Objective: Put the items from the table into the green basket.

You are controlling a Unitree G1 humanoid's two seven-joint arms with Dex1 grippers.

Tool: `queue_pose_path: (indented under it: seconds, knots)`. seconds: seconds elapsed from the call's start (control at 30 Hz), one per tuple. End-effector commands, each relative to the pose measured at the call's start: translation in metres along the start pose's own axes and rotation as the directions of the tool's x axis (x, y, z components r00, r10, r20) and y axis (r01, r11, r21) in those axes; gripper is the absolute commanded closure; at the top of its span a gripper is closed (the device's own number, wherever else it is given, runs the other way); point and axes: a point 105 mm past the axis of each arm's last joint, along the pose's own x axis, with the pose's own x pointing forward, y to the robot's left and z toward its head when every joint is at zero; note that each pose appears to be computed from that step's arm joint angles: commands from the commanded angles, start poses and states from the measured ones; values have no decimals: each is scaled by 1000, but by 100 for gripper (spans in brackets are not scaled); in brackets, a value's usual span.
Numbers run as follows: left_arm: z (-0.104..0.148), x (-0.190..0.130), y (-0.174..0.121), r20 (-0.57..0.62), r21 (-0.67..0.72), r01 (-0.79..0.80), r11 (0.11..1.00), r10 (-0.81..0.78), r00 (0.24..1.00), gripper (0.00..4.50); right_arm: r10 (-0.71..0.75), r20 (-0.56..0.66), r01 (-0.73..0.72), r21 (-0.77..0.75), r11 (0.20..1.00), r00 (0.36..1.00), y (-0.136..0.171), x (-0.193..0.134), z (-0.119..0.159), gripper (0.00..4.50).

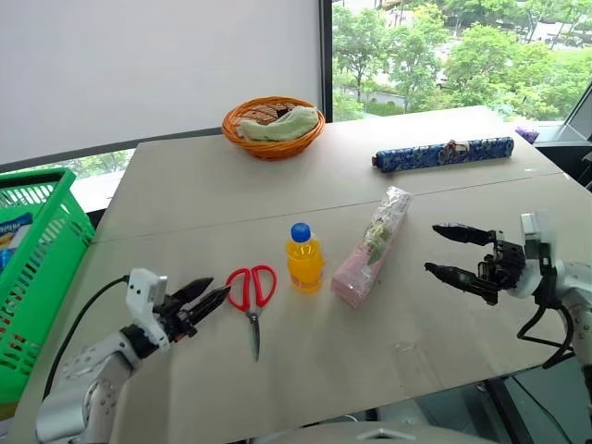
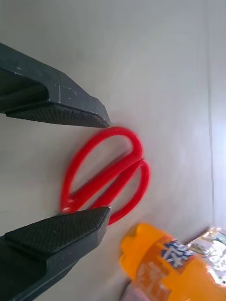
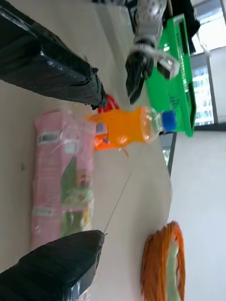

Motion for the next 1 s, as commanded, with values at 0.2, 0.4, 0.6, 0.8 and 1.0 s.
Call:
queue_pose_path:
  seconds: [0.2,0.4,0.6,0.8,1.0]
  knots:
    - [-9,12,21,-186,83,-120,989,133,974,180,75,-18,-77,-146,986,997,13,22,25,0]
    - [-26,13,35,-260,132,-211,968,240,935,180,102,-87,-118,-200,973,991,23,30,27,0]
    - [-29,21,34,-265,115,-201,973,225,938,345,83,-161,-110,-169,979,983,24,30,18,0]
    - [-28,23,35,-255,120,-201,972,226,940,446,55,-140,-84,-208,975,989,21,28,22,0]
    - [3,31,53,-114,53,-297,953,302,947,446,58,-100,-78,-211,974,993,21,32,29,0]
